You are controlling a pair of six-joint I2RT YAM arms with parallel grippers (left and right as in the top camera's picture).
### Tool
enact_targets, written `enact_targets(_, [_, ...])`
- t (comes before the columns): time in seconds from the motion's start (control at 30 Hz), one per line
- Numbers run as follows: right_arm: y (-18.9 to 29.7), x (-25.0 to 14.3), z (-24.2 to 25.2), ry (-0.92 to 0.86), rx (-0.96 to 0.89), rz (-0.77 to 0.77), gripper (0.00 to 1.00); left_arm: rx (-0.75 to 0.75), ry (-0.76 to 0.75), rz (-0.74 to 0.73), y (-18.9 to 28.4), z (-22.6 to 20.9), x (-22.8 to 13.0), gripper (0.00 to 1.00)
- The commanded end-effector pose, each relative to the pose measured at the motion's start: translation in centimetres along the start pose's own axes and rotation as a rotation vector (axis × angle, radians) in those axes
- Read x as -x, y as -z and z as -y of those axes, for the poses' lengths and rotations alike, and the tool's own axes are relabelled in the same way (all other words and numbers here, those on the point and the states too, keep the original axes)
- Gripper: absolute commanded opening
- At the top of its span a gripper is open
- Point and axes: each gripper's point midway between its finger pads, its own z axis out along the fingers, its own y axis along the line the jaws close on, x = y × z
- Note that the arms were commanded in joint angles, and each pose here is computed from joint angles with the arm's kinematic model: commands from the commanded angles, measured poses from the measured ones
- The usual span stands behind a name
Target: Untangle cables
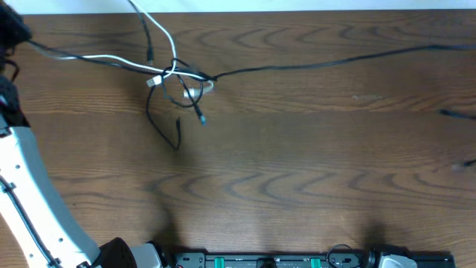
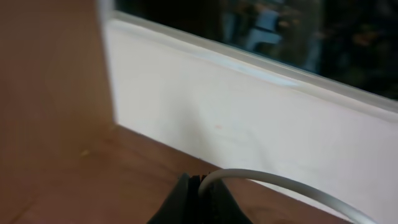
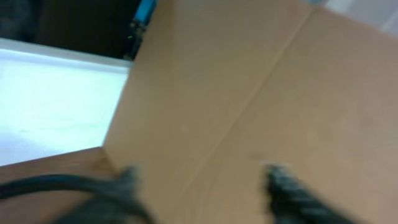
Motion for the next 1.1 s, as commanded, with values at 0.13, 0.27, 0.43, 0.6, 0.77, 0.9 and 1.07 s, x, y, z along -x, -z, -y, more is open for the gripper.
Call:
enact_targets(0.13, [2.3,1.4,-6.8,-0.225,0.452,0.07,0.99,-0.24,-0.021,-0.017,0.8,9.0,-0.6,0.08])
enact_targets(0.27, [3.9,0.7,-11.0,-0.256,0.684,0.025,0.99,-0.346,-0.048,-0.016,1.2,13.5,-1.1,0.08])
enact_targets(0.43, [6.2,-1.6,-15.7,-0.183,0.949,-0.061,0.99,-0.461,-0.074,-0.016,2.4,18.4,-1.8,0.07])
enact_targets(0.6, [9.0,-3.0,-19.0,-0.161,1.195,-0.126,0.99,-0.548,-0.097,-0.03,3.7,22.2,-2.8,0.07])
enact_targets(0.77, [9.4,-6.0,-22.3,-0.1,1.298,-0.264,0.99,-0.627,-0.113,-0.04,5.2,25.3,-3.7,0.07])
enact_targets(0.9, [10.8,-8.0,-25.8,-0.015,1.403,-0.335,0.99,-0.667,-0.131,-0.047,6.0,26.9,-4.2,0.07])
enact_targets(1.07, [13.8,-10.7,-31.1,0.101,1.55,-0.414,0.99,-0.68,-0.129,-0.016,7.0,27.2,-2.9,0.07])
